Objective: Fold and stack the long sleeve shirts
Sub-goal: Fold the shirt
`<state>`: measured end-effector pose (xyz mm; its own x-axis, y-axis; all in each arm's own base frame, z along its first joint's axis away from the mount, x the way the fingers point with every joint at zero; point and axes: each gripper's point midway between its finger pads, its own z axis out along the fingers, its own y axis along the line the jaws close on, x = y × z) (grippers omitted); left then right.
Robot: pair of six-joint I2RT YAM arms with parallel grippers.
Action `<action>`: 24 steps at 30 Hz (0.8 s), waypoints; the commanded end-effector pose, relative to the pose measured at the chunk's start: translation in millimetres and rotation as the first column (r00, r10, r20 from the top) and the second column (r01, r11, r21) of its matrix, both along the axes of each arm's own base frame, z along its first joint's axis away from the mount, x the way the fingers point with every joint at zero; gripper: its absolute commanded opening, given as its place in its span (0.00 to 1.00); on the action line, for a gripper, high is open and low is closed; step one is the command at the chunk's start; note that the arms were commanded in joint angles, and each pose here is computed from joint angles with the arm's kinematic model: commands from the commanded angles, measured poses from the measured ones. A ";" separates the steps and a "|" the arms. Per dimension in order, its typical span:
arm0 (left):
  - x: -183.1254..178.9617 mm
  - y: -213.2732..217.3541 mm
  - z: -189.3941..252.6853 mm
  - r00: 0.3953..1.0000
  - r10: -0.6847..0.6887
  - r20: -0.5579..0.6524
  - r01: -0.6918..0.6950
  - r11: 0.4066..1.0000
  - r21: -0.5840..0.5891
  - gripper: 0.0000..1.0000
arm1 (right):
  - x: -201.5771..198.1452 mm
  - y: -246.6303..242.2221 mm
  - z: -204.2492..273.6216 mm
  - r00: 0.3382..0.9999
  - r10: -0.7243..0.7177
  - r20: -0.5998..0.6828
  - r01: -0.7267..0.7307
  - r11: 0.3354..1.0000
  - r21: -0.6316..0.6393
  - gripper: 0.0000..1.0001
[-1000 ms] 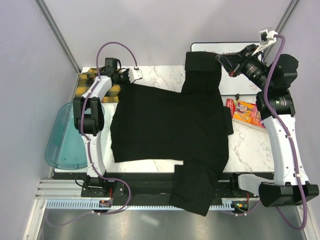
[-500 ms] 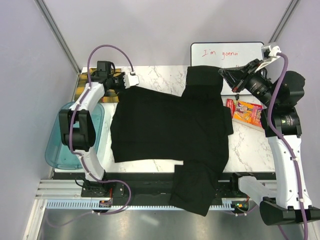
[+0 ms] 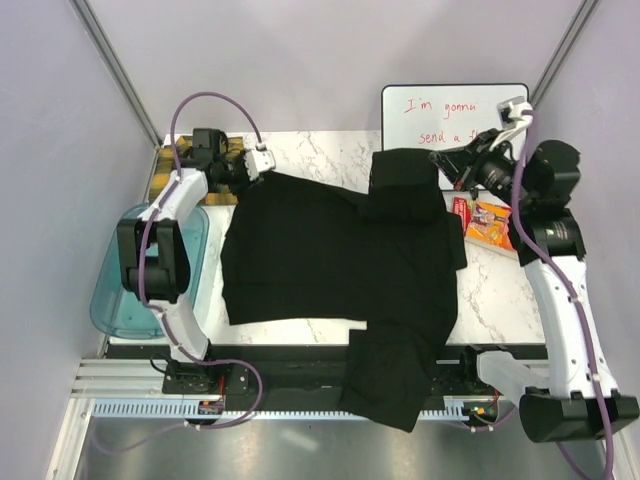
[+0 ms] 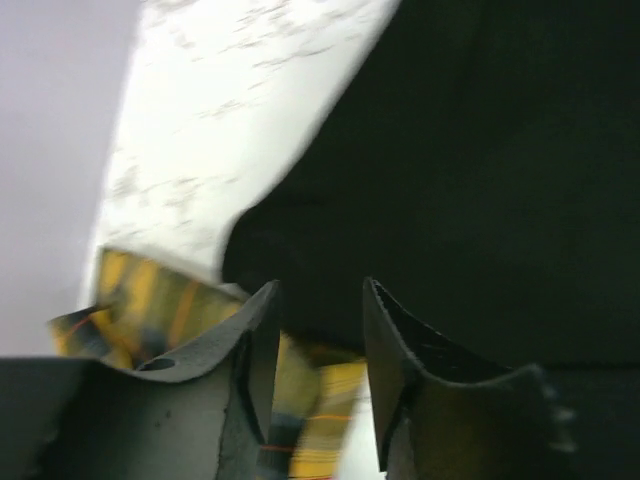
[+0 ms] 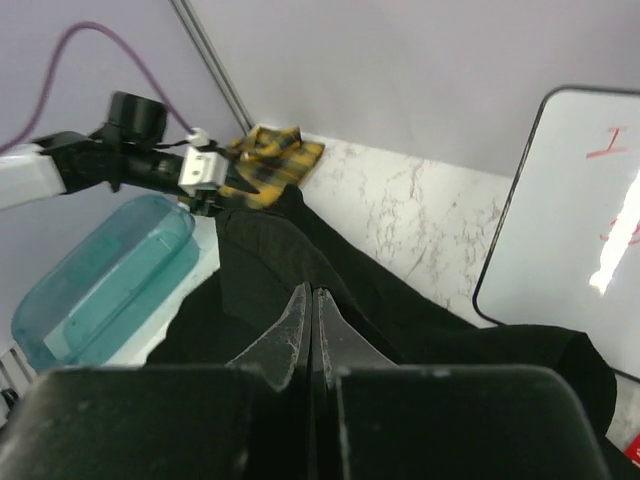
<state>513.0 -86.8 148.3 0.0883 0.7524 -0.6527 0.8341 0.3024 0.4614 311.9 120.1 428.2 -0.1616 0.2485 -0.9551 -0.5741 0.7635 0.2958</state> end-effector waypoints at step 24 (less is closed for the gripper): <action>-298.5 -85.8 -148.6 0.772 -0.137 -0.621 0.279 0.951 0.136 0.24 | -47.4 -81.3 -401.4 0.652 -0.096 -0.752 -0.612 0.520 -0.596 0.00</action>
<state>256.3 -160.7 14.7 -0.0456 0.8572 -0.5129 0.9989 0.0439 -0.0153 306.7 62.7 38.4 -0.7263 -0.5268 -0.4415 -0.6232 0.7757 0.0996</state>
